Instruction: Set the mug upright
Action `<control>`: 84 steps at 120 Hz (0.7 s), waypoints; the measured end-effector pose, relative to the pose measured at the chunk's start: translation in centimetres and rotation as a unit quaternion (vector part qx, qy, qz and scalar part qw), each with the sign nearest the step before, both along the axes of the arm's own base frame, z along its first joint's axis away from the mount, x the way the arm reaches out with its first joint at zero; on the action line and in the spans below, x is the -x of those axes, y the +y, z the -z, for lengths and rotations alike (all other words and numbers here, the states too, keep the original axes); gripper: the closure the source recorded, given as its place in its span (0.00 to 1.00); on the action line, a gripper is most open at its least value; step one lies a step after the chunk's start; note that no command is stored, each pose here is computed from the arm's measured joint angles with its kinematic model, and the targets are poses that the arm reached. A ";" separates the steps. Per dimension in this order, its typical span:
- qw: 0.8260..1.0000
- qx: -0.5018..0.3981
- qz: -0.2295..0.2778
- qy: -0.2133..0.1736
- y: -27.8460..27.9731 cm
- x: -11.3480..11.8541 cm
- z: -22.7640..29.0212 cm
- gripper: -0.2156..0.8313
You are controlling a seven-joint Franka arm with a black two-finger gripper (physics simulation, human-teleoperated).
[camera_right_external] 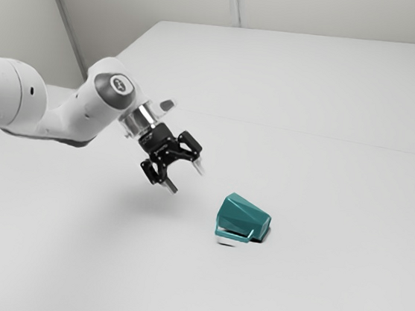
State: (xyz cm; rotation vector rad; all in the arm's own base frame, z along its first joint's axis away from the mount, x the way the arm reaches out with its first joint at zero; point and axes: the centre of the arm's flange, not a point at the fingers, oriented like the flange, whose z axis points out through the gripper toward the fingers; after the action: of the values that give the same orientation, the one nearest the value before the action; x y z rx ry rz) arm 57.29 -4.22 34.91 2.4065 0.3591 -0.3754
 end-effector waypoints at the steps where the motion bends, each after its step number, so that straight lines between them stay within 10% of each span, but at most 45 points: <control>1: 1.000 0.002 -0.001 0.002 -0.2 0.0 0.1 0.21; 84: 0.986 0.100 -0.111 0.069 -5.8 -2.4 6.5 0.21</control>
State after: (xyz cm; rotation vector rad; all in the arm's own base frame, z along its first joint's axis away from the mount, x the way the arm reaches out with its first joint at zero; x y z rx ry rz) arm 59.66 -10.06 28.41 2.1253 0.6167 -0.4545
